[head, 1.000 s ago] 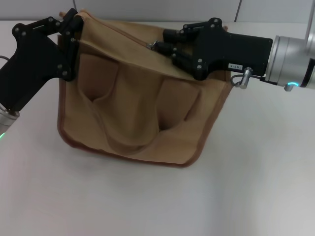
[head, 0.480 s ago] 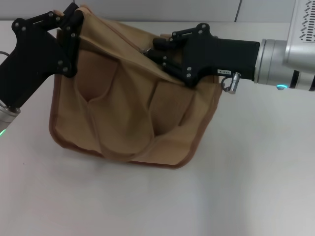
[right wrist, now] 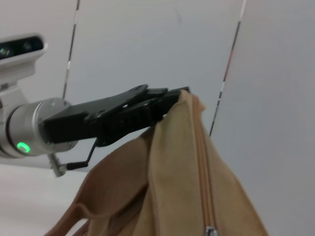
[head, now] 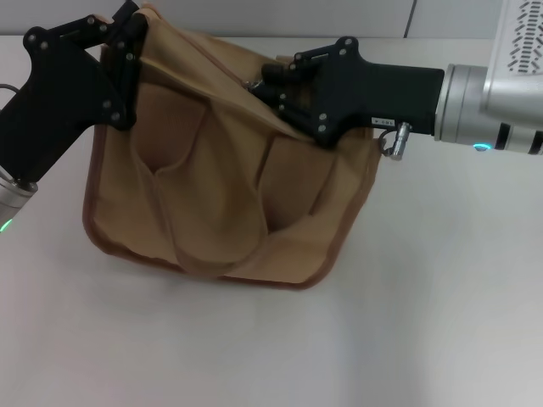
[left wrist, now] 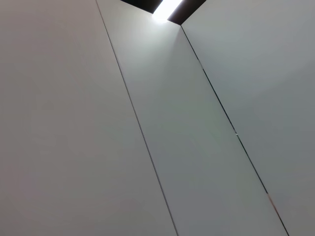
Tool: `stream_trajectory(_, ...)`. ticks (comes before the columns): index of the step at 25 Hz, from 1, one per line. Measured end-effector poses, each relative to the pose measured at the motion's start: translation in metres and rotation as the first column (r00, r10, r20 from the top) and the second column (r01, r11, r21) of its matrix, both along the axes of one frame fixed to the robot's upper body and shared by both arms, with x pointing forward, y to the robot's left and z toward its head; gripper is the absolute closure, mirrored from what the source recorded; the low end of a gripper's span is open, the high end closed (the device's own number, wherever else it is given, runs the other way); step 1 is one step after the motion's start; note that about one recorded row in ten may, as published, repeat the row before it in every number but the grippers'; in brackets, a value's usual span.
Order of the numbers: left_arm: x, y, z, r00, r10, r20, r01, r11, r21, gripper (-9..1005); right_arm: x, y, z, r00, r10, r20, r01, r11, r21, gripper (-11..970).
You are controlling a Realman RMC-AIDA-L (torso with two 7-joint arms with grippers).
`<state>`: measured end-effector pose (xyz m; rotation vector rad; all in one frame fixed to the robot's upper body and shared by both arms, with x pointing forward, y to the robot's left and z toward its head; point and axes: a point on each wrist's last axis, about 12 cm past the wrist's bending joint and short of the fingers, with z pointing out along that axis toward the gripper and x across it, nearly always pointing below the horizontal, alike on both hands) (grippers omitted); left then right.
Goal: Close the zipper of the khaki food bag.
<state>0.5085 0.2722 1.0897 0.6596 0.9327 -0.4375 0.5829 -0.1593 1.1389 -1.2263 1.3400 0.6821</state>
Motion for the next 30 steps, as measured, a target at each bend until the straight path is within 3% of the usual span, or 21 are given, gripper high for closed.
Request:
stream_trajectory(6, -0.001, 0.0, 0.0, 1.0, -0.002, 0.003, 0.002, 1.0, -0.002, 974, -0.001, 0.002, -0.001, 0.999, 0.008, 0.031, -0.007, 1.0, -0.018, 776)
stream_trajectory(11, -0.002, 0.001, 0.0, 1.0, 0.0, 0.004, 0.0, 1.0, -0.005, 974, -0.001, 0.002, -0.001, 0.999, 0.007, 0.032, -0.006, 1.0, -0.015, 957)
stream_trajectory(30, -0.008, 0.016, -0.002, 0.996, 0.091, 0.003, -0.091, 0.995, -0.041, 974, -0.019, -0.023, -0.004, 0.998, -0.064, 0.029, 0.063, 0.998, 0.032, 929)
